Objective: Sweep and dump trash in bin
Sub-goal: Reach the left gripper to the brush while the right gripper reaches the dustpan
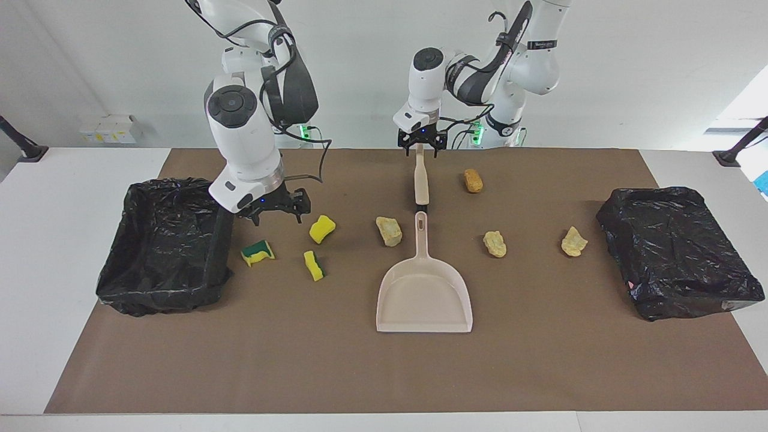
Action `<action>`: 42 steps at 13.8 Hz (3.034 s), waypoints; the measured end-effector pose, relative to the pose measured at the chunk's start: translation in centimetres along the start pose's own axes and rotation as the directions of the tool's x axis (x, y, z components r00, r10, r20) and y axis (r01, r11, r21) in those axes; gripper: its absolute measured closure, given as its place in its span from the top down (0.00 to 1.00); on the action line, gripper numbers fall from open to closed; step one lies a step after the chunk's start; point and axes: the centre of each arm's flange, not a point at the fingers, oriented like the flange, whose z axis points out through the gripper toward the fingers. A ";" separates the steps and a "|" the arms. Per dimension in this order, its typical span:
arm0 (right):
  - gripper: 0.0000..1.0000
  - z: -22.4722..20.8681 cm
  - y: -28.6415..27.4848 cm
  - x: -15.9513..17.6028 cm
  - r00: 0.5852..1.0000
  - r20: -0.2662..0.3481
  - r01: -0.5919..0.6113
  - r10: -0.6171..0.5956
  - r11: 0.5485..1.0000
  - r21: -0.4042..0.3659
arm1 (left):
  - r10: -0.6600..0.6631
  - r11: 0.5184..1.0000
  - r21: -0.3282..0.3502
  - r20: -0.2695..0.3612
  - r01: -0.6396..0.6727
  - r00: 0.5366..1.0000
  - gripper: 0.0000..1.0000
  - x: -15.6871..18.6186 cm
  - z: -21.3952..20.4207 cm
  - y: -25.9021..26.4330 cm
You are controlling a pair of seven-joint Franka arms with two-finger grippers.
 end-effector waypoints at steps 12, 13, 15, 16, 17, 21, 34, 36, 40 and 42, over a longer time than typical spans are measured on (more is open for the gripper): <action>1.00 0.6 0.0 -0.5 1.000 0.015 0.001 -0.001 1.000 -0.004 | -0.053 0.998 -0.027 0.079 0.055 0.995 0.61 -0.6 0.3 0.1; 1.00 0.7 0.0 -0.5 1.000 0.015 0.002 -0.002 1.000 -0.004 | -0.053 0.998 -0.026 0.080 0.056 0.995 0.56 -0.6 0.3 0.1; 1.00 0.6 -0.1 -0.5 1.000 0.015 0.004 -0.004 1.000 -0.005 | -0.050 0.999 -0.013 0.094 0.051 0.994 0.29 -0.8 0.5 -0.1; 1.00 0.6 -0.2 -0.5 1.000 0.014 0.004 -0.004 1.000 -0.005 | -0.049 0.999 -0.003 0.106 0.050 0.993 0.26 -0.9 0.5 -0.2; 1.00 0.6 -0.2 -0.5 1.000 0.014 0.005 -0.005 1.000 -0.005 | -0.050 0.999 0.005 0.116 0.050 0.992 0.26 -0.9 0.4 -0.3; 1.00 0.6 -0.2 -0.5 1.000 0.013 0.005 -0.005 1.000 -0.004 | -0.082 0.997 0.021 0.151 0.080 0.985 0.26 0.6 -1.7 -0.8; 1.00 2.6 -19.8 -3.3 0.990 -0.103 -0.085 0.091 0.994 0.063 | -0.310 0.949 0.085 0.085 0.303 0.947 0.26 13.6 -6.2 -27.6; 1.00 4.7 -24.4 -4.0 0.988 -0.105 -0.105 0.113 0.992 0.075 | -0.299 0.953 0.076 0.081 0.294 0.951 0.26 14.1 -5.6 -33.3; 1.00 8.5 -31.1 -3.0 0.983 -0.149 -0.099 0.111 0.991 0.086 | -0.313 0.946 0.101 0.049 0.307 0.949 0.26 15.5 -6.4 -39.0; 0.96 9.3 -31.5 -2.2 0.979 -0.170 -0.094 0.110 0.991 0.098 | -0.323 0.940 0.134 0.040 0.315 0.946 0.26 16.2 -6.6 -40.7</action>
